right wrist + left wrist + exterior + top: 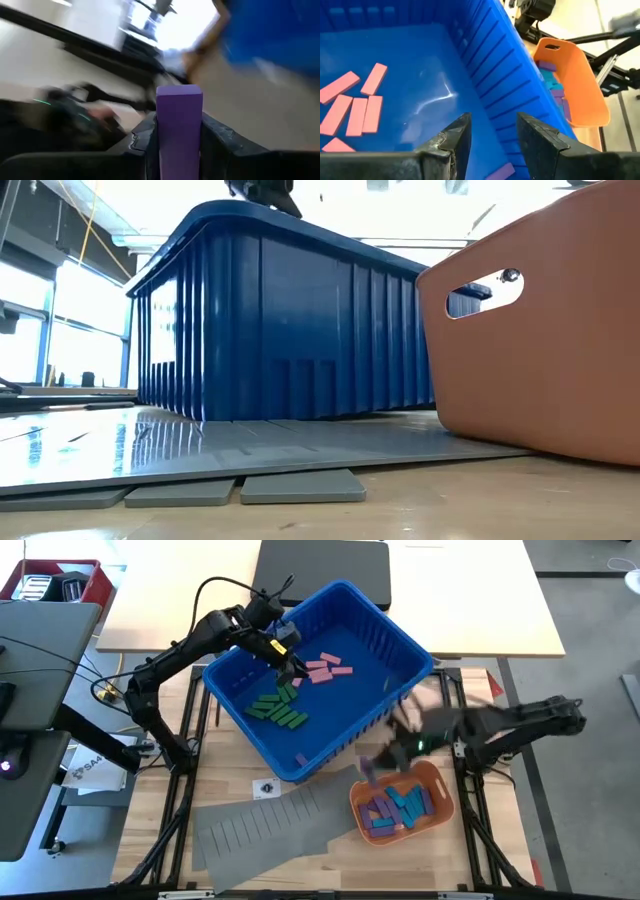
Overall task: Sort blocks
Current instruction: Put the purple block into the orange bin
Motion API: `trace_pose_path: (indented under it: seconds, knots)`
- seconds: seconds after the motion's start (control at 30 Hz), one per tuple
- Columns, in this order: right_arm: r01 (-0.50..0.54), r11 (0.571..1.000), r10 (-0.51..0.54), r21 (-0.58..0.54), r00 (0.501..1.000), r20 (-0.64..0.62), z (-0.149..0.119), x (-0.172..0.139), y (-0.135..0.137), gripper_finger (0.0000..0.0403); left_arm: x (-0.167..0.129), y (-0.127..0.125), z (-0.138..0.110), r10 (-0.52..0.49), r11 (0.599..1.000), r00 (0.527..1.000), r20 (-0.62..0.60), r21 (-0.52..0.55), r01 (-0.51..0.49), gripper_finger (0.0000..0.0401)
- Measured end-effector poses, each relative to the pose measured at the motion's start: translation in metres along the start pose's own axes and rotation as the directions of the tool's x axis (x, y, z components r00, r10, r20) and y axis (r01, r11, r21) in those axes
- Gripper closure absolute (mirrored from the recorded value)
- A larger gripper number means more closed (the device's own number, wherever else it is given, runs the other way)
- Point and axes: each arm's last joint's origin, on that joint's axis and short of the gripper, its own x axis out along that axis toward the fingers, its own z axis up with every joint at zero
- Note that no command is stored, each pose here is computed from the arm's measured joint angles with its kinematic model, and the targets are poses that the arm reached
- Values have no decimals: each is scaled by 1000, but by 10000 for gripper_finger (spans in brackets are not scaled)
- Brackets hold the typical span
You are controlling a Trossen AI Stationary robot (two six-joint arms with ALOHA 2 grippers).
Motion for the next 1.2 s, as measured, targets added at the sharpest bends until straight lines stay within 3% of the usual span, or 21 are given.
trace_pose_path:
  seconds: [0.1, 0.23, 0.33, 0.5, 0.73, 0.83, 0.97, 1.2]
  knots:
    - [153, 974, -134, 169, 984, -115, -42, 12, -21, 303, -2, 4, -2, 8, 1000, 1000, -11, 5, -8, 254]
    - [363, 874, -287, 322, 922, -262, -85, 16, -54, 303, -4, 8, -3, 16, 1000, 1000, -16, 19, -15, 254]
    - [513, 786, -404, 346, 849, -341, -103, 12, -74, 303, -4, 8, -3, 15, 999, 1000, -16, 32, -14, 254]
    - [713, 632, -544, 304, 688, -481, -119, 0, -101, 303, -3, 7, -3, 12, 999, 1000, -17, 47, -11, 254]
    - [808, 514, -568, 287, 571, -592, -137, -7, -134, 303, -4, 7, -3, 12, 999, 1000, -20, 39, -11, 254]
    - [834, 462, -587, 302, 542, -602, -141, -9, -145, 278, -4, 7, -4, 11, 999, 1000, -29, 34, -10, 254]
    - [846, 432, -612, 313, 530, -588, -143, -11, -151, 254, -3, 7, -6, 9, 1000, 999, -50, 24, -8, 254]
    - [850, 405, -624, 337, 527, -577, -142, -11, -151, 269, -3, 7, -7, 9, 1000, 998, -56, 22, -7, 254]
